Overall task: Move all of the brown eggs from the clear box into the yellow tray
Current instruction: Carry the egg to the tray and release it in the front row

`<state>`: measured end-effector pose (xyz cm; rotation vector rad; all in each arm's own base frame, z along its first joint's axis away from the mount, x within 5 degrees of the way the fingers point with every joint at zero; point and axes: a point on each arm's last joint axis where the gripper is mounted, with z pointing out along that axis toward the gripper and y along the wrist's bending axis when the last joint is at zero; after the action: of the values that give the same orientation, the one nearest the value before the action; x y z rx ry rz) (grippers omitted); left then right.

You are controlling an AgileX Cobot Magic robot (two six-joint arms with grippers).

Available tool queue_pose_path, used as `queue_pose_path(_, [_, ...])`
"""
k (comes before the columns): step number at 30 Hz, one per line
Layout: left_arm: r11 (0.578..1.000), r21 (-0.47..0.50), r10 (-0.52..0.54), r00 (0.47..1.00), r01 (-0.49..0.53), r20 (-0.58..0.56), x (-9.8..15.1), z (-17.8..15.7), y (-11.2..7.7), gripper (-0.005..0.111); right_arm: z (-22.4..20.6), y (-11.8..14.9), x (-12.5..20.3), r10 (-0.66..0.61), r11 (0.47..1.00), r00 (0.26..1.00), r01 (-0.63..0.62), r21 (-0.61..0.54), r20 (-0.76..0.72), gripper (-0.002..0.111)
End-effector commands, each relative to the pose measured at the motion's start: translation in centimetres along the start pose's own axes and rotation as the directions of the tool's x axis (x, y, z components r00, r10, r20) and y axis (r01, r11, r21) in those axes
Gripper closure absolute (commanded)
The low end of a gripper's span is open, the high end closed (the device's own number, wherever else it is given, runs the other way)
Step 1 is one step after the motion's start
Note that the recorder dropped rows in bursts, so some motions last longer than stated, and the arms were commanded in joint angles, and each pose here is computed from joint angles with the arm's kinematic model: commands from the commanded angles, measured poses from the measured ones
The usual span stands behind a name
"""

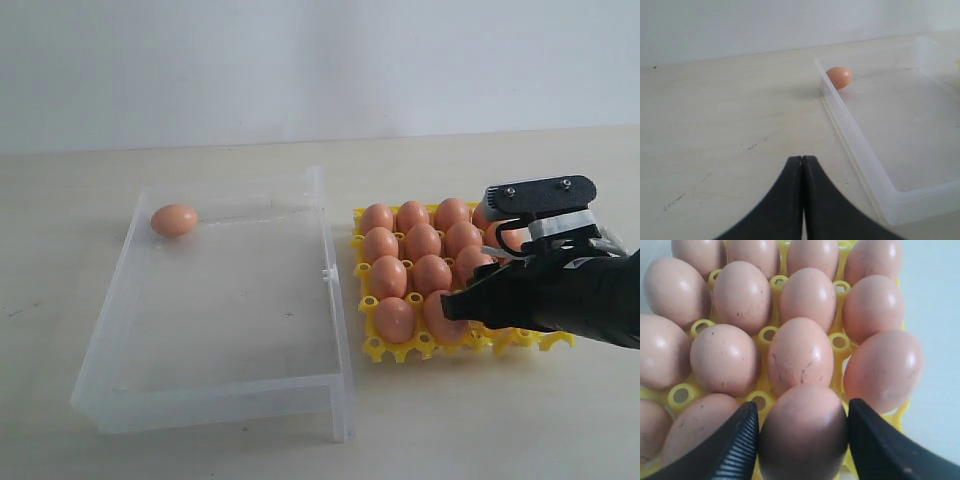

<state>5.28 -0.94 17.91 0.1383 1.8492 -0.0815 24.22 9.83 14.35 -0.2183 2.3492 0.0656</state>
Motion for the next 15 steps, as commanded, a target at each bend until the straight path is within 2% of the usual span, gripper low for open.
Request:
queue_pose_path(1, [1.0,0.003,0.0,1.0,0.0,0.019,-0.2,-0.1,0.0,0.107,0.1,-0.3,0.1,-0.018,1.0,1.0,0.018,0.013,0.001,0.059])
queue_pose_path(3, [1.0,0.003,0.0,1.0,0.0,0.019,-0.2,-0.1,0.0,0.107,0.1,-0.3,0.2,-0.013,1.0,1.0,0.013,0.014,0.001,0.052])
queue_pose_path(6, [1.0,0.003,0.0,1.0,0.0,0.019,-0.2,-0.1,0.0,0.107,0.1,-0.3,0.2,-0.008,1.0,1.0,0.008,0.014,0.001,0.049])
queue_pose_path(10, [1.0,0.003,0.0,1.0,0.0,0.019,-0.2,-0.1,0.0,0.107,0.0,-0.3,0.0,-0.007,1.0,1.0,0.007,0.012,0.008,0.048])
queue_pose_path(15, [1.0,0.003,0.0,1.0,0.0,0.019,-0.2,-0.1,0.0,0.107,-1.6,-0.5,-1.5,0.03,0.999,0.994,-0.032,0.012,0.101,0.048])
